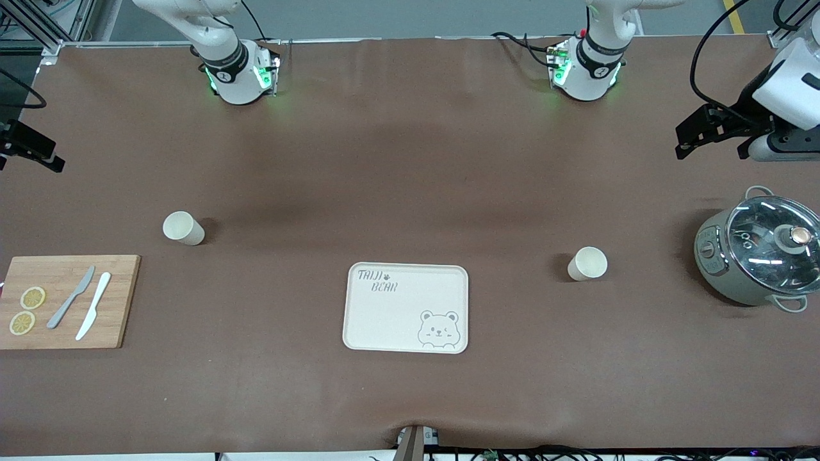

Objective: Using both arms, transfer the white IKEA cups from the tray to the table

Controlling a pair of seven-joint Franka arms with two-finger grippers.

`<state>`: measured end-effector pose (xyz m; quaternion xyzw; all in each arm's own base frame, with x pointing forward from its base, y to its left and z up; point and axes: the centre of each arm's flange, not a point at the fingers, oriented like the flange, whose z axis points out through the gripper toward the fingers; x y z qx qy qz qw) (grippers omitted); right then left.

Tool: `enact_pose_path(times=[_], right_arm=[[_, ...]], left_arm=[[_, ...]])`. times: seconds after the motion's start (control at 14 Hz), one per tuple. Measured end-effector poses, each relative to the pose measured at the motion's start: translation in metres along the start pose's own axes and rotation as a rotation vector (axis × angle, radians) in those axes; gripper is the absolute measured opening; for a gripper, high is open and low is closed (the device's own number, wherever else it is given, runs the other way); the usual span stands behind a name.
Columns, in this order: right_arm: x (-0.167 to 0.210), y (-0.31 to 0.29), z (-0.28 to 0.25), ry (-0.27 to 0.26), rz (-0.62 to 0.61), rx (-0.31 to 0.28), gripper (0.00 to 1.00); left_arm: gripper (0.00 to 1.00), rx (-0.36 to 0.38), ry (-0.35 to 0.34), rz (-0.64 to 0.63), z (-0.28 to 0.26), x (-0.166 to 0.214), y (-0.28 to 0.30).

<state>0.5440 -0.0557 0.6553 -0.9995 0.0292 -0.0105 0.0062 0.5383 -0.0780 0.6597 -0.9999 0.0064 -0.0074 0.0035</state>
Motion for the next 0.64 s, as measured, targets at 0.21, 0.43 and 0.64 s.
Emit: enact_pose_path(times=[0.21, 0.43, 0.64], right_arm=[[-0.001, 0.0, 0.001, -0.014, 0.0, 0.001, 1.0], [-0.003, 0.0, 0.002, -0.026, 0.0, 0.001, 1.0], [-0.003, 0.0, 0.002, -0.026, 0.0, 0.001, 1.0]], left_arm=[[1.0, 0.004, -0.007, -0.003, 0.004, 0.003, -0.002], [1.0, 0.012, -0.011, -0.001, 0.007, 0.004, -0.002], [1.0, 0.012, -0.026, 0.003, 0.015, 0.008, 0.001]])
